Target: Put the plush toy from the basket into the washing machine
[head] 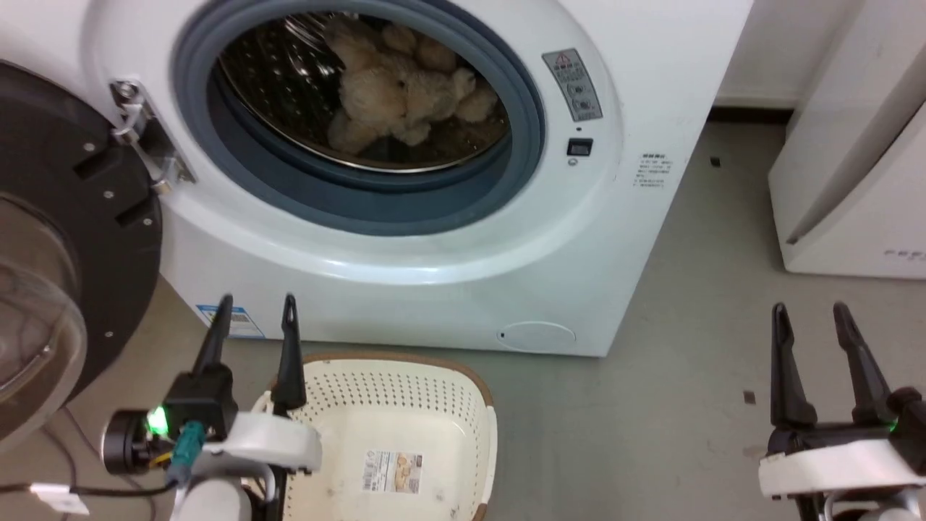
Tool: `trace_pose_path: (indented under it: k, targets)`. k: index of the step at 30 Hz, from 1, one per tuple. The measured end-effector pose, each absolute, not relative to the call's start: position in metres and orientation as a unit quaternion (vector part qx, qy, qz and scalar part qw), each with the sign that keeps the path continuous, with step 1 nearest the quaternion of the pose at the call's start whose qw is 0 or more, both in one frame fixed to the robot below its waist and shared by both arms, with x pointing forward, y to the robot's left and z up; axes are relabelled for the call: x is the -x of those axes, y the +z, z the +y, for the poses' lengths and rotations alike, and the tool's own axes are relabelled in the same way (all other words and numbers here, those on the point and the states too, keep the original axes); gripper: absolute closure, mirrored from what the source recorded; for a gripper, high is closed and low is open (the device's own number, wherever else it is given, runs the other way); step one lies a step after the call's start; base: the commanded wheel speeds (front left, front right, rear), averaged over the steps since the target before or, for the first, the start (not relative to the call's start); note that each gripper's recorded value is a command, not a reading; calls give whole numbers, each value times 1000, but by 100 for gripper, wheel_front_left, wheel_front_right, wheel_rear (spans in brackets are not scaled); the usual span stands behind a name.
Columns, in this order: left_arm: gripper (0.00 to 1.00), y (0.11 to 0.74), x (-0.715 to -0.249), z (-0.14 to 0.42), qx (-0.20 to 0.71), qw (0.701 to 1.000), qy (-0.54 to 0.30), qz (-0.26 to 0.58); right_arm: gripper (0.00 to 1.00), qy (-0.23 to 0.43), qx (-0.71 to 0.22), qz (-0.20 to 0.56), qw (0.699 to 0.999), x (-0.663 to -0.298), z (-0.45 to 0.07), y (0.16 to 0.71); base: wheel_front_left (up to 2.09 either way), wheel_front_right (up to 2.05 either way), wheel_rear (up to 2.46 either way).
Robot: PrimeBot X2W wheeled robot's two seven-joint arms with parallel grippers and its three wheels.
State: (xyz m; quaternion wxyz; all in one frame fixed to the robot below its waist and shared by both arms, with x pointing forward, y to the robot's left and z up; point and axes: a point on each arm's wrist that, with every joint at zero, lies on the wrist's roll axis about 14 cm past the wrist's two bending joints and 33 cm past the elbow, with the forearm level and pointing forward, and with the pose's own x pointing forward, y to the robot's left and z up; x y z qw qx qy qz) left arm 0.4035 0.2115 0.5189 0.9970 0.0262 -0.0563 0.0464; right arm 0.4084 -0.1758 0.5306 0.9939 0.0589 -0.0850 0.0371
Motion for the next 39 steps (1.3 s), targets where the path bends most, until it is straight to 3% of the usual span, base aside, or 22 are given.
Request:
trace_pose_path:
  k: [18,19,39]
  targets:
    - [0,516,-370,220,-26,996,65,-50,0,47,-55,-83,994,-390,-170,532,0,0,0]
    - [100,515,-370,220,-27,996,65,-49,100,47,-55,-83,994,-390,-170,532,0,0,0]
    - [100,519,-373,215,-26,997,57,-44,100,49,-48,-70,995,-387,-169,531,0,0,0]
